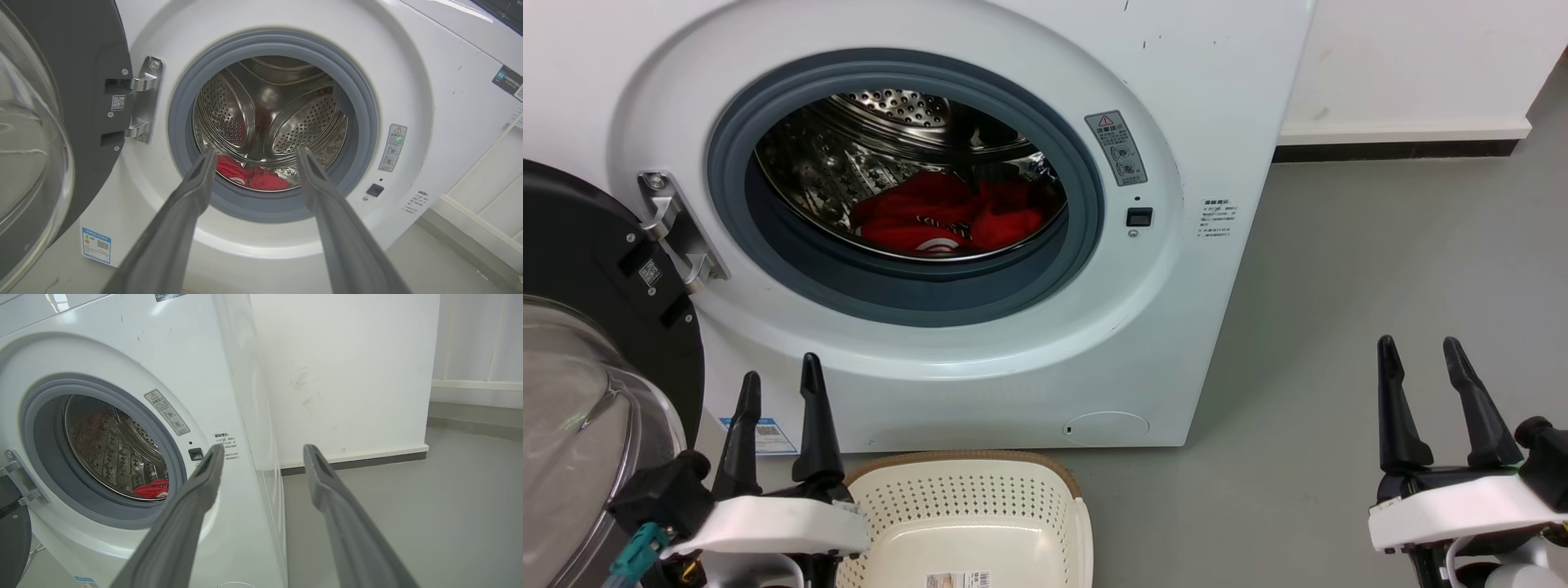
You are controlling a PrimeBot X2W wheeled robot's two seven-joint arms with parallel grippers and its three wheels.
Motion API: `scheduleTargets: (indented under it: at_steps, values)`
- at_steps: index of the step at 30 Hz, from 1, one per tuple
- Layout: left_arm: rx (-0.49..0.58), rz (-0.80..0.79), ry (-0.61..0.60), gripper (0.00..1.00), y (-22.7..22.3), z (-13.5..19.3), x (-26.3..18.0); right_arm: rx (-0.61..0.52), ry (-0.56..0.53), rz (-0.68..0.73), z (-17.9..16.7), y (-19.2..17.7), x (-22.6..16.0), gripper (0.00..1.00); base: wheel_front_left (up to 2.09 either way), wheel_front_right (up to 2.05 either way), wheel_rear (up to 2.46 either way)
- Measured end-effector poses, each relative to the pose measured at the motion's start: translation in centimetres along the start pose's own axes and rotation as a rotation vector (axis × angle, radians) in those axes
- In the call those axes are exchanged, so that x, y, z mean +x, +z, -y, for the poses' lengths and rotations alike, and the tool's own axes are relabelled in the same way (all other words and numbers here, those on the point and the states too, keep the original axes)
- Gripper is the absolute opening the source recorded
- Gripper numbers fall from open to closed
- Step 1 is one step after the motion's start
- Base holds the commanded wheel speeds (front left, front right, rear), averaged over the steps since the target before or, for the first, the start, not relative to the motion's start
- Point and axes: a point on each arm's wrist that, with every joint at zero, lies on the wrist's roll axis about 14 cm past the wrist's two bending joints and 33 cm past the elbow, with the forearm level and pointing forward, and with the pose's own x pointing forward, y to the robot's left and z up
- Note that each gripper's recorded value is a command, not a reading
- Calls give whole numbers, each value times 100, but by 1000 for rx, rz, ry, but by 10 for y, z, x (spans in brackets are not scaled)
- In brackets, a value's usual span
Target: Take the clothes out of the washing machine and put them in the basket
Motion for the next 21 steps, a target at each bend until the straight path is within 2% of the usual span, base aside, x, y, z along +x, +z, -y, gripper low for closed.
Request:
scheduleTargets:
  at_steps: [12,15,21]
  values:
    - [156,-21,-60,100,-11,12,-5,-130,10,-22,1,-8,-6,100,0,0,0]
    - [184,-30,-75,100,-16,15,-7,-115,-2,-68,5,-24,-13,100,0,0,0]
    - [223,-48,-109,100,-24,20,-10,-155,1,-83,7,-29,-17,100,0,0,0]
